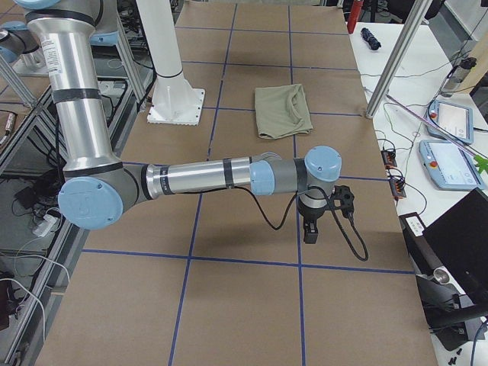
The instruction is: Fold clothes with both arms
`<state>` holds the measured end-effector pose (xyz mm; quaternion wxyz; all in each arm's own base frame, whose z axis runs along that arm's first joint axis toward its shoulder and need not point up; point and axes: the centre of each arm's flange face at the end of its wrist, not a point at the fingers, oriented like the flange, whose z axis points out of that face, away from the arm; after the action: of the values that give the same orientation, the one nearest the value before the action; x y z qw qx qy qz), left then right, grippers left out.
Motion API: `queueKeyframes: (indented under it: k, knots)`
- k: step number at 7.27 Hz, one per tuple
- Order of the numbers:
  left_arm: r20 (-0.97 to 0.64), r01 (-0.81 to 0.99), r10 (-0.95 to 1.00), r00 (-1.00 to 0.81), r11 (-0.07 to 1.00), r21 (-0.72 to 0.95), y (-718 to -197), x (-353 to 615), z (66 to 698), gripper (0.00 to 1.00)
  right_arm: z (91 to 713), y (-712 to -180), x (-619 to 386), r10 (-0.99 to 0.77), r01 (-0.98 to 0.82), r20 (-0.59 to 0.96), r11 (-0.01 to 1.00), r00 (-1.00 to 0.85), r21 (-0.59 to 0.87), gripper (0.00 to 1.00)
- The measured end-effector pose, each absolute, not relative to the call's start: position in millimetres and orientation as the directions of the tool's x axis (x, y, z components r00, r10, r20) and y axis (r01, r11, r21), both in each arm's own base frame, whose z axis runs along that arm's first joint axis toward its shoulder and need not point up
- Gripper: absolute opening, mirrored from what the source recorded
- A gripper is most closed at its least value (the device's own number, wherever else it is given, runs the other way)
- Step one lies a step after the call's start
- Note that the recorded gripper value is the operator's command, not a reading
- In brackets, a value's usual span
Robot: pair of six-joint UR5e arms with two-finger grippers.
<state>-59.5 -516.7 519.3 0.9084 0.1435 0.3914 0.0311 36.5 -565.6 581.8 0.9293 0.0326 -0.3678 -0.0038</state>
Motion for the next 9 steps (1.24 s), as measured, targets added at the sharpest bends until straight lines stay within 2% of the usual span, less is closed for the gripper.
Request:
queueKeyframes:
  k: [6, 9]
  knots:
    - [-0.721, 0.041, 0.055, 0.691, 0.993, 0.115, -487.2, -54.1, 606.1, 1.0, 599.1, -549.1, 13.6, -0.025, 0.021, 0.703, 1.0, 0.711, 0.015, 1.0]
    - [-0.718, 0.041, 0.047, 0.694, 0.994, 0.105, -488.8, -54.0, 611.7, 1.0, 606.0, -542.0, 11.3, -0.011, 0.025, 0.732, 1.0, 0.681, -0.008, 1.0]
